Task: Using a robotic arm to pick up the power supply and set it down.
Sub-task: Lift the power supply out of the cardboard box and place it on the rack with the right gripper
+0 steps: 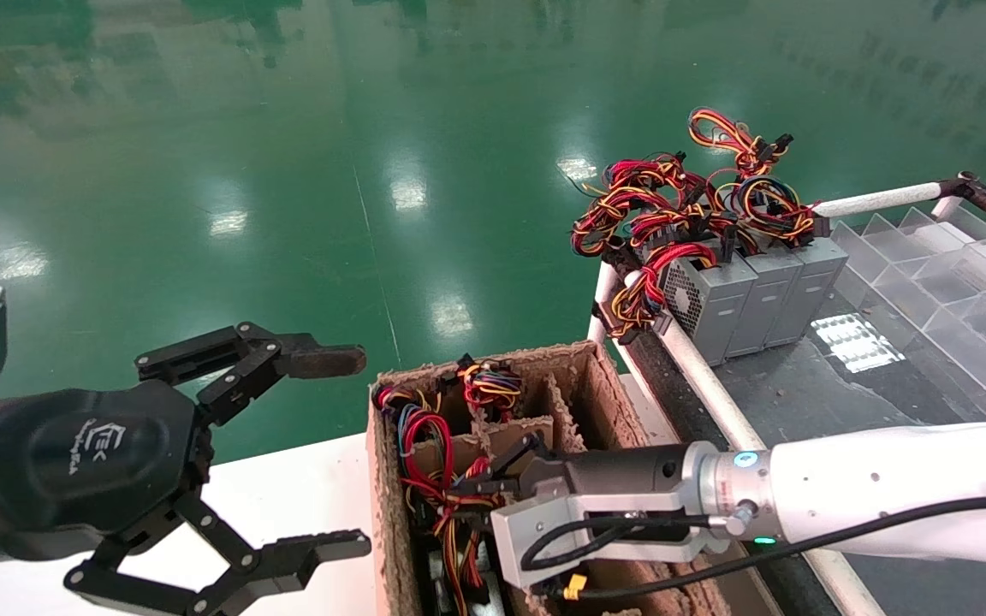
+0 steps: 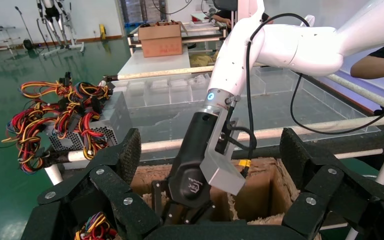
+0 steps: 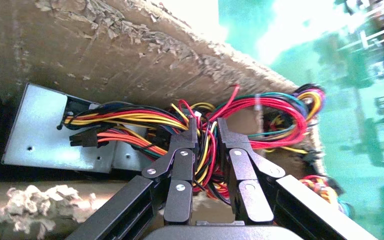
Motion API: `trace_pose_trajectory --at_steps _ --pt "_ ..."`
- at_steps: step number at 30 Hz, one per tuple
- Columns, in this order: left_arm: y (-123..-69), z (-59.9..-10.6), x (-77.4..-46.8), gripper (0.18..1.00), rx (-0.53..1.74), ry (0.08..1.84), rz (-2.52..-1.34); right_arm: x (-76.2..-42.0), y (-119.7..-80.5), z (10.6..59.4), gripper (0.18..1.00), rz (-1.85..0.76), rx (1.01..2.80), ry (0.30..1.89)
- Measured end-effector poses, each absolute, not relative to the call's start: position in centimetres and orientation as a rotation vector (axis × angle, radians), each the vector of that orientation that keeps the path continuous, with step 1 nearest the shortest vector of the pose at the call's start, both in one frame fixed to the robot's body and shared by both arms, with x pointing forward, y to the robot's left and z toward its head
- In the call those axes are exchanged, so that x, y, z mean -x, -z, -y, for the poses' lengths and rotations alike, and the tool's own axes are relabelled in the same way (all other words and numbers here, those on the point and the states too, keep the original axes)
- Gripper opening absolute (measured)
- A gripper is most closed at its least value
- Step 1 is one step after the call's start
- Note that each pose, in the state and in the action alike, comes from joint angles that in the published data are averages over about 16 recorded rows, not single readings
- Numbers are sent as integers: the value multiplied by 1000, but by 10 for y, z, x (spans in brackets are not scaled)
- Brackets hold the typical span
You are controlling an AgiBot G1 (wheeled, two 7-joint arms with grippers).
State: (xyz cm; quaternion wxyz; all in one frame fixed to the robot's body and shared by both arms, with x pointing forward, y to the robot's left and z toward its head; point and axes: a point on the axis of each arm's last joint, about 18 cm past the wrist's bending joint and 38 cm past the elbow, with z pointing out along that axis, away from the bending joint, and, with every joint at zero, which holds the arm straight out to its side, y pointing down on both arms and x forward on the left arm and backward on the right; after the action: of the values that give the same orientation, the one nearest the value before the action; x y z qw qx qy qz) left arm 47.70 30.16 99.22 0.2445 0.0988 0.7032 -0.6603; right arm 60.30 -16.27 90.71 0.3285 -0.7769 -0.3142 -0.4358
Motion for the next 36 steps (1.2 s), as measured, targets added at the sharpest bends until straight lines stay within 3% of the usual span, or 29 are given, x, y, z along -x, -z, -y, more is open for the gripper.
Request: trace_pose_trajectory --at_steps 36 --pt "-992 -302 -477 1001 -270 1803 -1920 -560 -988 234 262 859 1640 1399"
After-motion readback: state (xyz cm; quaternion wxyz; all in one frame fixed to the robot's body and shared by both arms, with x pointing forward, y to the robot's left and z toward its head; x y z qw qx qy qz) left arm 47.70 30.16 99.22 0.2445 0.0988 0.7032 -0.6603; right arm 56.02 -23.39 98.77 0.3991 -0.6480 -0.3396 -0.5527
